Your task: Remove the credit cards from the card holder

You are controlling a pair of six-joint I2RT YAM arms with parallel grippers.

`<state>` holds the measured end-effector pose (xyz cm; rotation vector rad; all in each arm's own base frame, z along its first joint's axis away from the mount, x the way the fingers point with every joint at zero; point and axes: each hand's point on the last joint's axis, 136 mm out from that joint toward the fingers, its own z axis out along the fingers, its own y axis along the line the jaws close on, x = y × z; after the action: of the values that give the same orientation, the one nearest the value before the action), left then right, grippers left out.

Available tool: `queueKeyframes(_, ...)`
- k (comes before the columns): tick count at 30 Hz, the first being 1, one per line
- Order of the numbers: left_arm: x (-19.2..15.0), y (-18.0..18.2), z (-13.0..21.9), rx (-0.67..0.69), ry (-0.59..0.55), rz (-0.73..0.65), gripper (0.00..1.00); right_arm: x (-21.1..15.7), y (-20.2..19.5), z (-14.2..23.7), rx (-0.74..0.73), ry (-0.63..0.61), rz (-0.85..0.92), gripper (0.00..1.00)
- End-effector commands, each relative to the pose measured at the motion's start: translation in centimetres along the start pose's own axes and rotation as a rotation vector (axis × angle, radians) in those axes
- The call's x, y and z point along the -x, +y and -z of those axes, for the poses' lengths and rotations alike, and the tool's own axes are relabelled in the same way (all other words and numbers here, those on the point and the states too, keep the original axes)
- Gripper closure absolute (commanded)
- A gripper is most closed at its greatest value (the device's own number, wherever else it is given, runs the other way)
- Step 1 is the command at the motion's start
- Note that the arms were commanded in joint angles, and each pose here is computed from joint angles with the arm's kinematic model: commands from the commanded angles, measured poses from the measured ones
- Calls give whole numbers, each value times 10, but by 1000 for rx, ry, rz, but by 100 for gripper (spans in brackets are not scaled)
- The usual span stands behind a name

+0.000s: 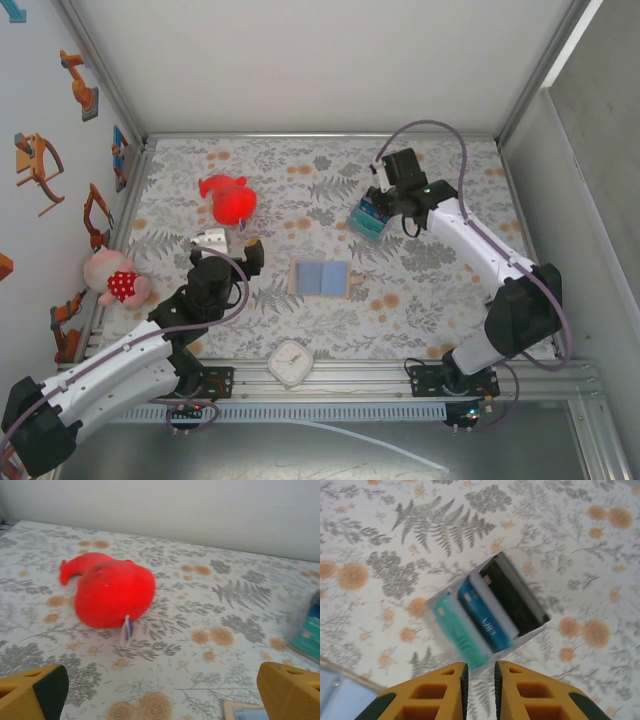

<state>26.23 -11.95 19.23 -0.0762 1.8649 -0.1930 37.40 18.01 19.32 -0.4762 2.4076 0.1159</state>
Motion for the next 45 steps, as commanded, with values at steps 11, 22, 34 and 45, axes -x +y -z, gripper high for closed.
queueKeyframes(11,-1,61,14,288,-46,148,3,-79,124,-22,60,171,-112,61)
queueKeyframes(22,-8,69,19,295,-54,168,3,-112,196,-58,145,289,-50,55)
queueKeyframes(34,-9,72,20,304,-54,171,3,-128,216,-72,106,349,68,47)
queueKeyframes(45,-11,73,20,304,-54,182,3,-149,219,-79,106,408,84,40)
